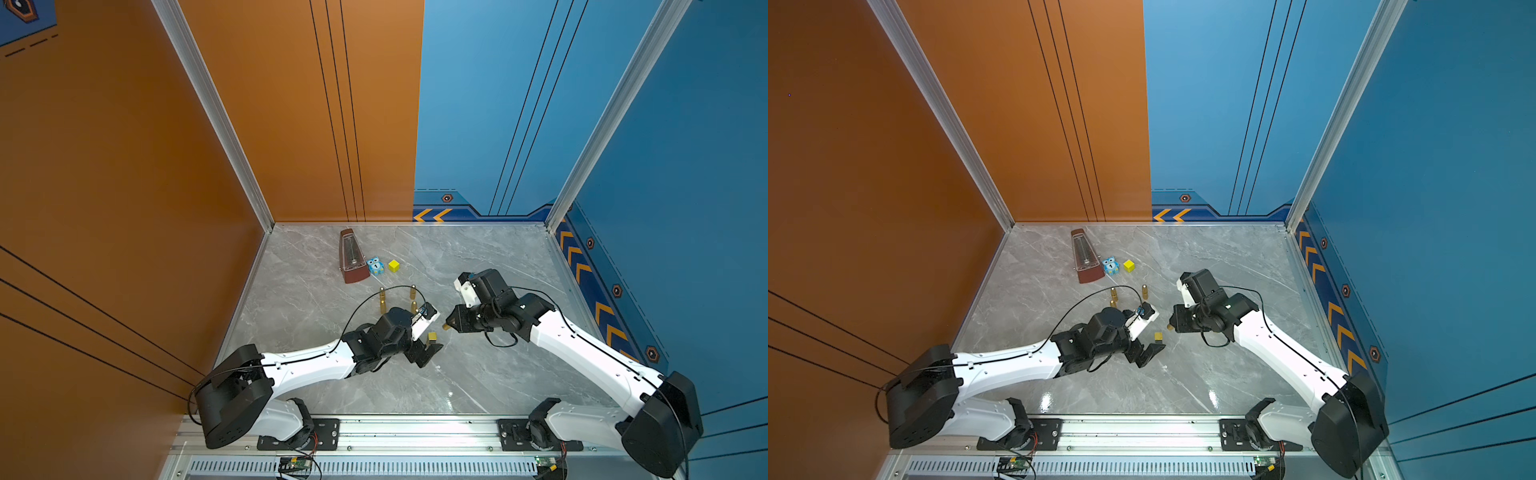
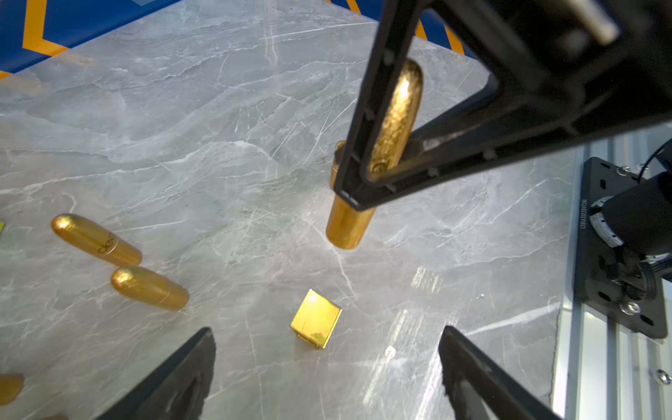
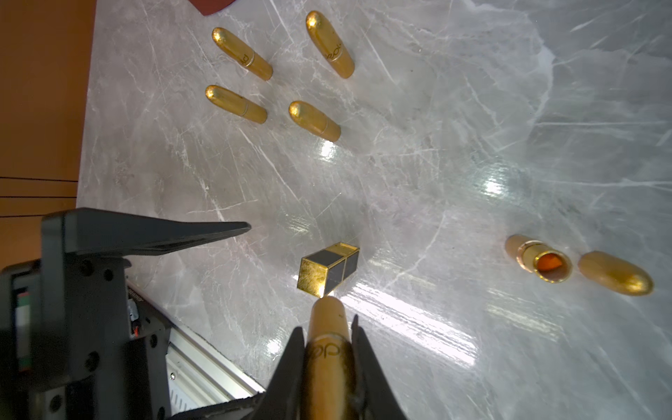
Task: Open the lipstick cap
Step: Pick up the lipstick at the center of the board, then open the cover of the lipstick.
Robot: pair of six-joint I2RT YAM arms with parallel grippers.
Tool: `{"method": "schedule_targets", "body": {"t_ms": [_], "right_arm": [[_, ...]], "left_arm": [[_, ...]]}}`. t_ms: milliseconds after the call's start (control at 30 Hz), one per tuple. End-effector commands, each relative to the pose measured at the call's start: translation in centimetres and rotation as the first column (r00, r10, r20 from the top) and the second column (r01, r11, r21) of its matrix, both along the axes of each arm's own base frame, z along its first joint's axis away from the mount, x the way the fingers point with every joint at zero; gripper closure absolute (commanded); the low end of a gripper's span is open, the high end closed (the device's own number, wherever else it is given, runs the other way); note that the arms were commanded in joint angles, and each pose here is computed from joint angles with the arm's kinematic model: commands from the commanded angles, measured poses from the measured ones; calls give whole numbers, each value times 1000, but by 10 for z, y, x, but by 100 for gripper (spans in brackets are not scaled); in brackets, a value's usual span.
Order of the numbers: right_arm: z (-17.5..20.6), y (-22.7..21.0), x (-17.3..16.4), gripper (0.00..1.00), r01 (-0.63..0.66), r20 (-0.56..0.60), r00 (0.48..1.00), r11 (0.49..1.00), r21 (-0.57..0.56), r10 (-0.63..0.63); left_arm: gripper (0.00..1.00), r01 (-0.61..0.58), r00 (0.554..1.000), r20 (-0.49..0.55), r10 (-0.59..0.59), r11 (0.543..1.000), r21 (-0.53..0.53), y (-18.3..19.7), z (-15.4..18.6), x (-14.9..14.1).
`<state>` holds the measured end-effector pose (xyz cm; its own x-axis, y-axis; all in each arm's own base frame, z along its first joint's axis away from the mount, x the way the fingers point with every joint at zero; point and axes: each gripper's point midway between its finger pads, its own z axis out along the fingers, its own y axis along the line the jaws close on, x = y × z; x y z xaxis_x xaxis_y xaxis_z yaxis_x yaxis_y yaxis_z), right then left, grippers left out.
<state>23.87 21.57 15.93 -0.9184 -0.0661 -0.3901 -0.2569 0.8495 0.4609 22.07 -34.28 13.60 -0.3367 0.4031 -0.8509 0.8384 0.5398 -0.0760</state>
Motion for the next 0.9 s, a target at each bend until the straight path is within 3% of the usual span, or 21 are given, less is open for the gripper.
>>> {"method": "schedule_targets", "body": {"t_ms": [0,100,133,267,667,867], "right_arm": [[5,3,-22,84,-38,-56,998,997,66,42],[10,5,-29,84,-51,-67,996,994,99,57],[11,6,-32,84,-55,-74,995,992,112,64],[13,9,-37,84,-68,-85,993,988,140,81],[17,17,-36,84,-54,-90,993,979,198,74],[22,19,-34,84,-54,-81,994,974,218,74]], "left_arm": [[8,55,998,37,-53,997,-48,-18,15,-3],[13,62,998,31,-60,996,-59,-24,15,-3],[20,67,997,28,-65,996,-64,-26,16,-4],[31,82,996,35,-79,993,-87,-29,20,-6],[52,139,990,39,-135,983,-122,-35,28,-17],[67,148,989,47,-143,980,-132,-36,33,-19]]}}
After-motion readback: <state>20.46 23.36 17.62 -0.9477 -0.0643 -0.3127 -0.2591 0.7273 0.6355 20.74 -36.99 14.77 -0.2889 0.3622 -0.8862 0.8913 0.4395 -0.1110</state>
